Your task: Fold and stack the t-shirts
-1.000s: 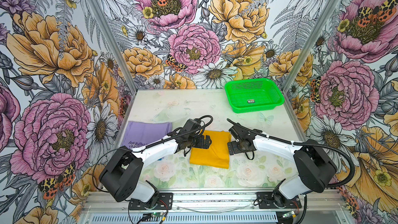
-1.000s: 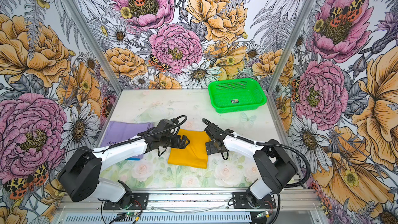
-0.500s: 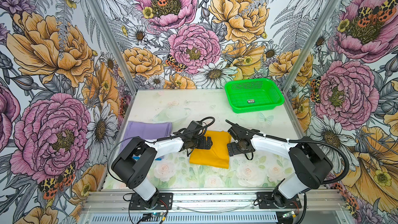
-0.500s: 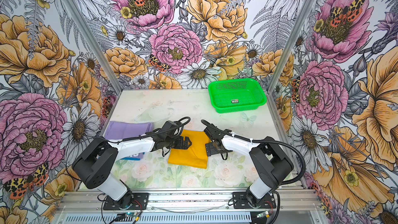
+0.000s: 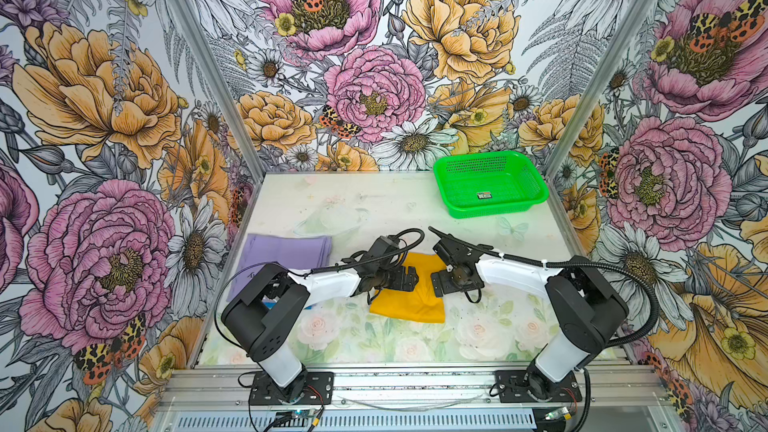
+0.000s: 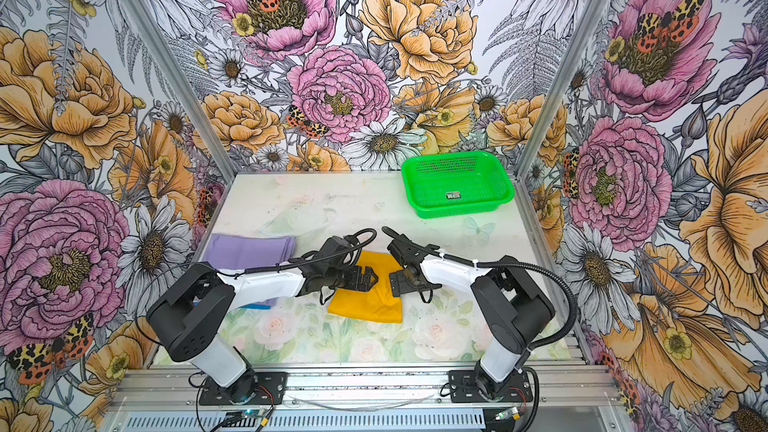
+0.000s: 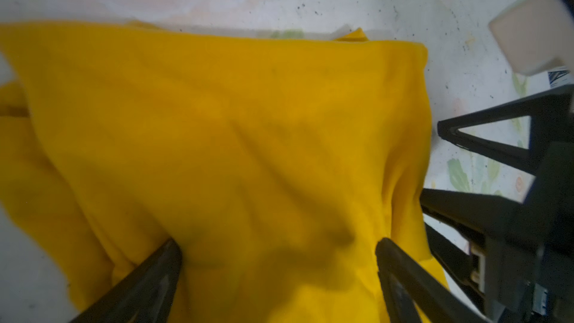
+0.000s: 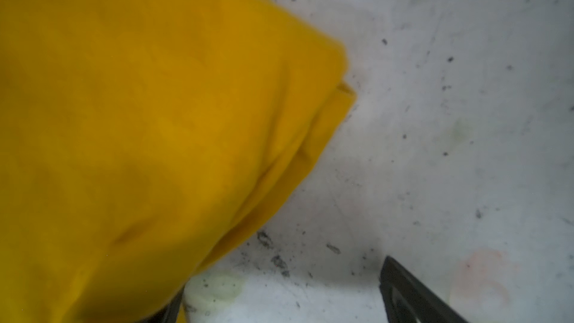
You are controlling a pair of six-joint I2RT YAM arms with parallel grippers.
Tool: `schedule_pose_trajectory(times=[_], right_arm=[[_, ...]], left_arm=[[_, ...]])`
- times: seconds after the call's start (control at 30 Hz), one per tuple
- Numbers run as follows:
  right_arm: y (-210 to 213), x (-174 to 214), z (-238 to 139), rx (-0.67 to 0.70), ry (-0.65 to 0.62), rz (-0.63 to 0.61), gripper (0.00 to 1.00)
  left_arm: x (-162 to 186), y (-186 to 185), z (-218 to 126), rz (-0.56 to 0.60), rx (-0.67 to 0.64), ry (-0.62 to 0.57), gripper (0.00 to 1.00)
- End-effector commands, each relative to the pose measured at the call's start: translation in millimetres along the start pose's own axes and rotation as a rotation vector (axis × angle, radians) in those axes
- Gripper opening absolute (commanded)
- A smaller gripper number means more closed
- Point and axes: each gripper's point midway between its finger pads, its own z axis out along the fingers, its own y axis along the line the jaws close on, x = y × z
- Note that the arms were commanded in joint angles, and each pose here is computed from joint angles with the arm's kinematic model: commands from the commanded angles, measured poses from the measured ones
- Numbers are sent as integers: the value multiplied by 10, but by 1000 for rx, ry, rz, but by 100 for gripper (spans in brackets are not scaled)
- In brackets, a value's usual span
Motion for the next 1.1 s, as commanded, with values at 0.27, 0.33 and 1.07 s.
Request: schedule_pose_trajectory(times=[0.27,0.33,1.07], right_arm=[[260,215,388,-72,75,10,100],[290,220,409,-88,73,19,100],[-34,-18,66,-188,-39,157,100]], left_arm=[[872,80,200,-77,-3,248,99],[916,63,194,-72,-2,255,99],[1244,468,301,11,-257,303,33]])
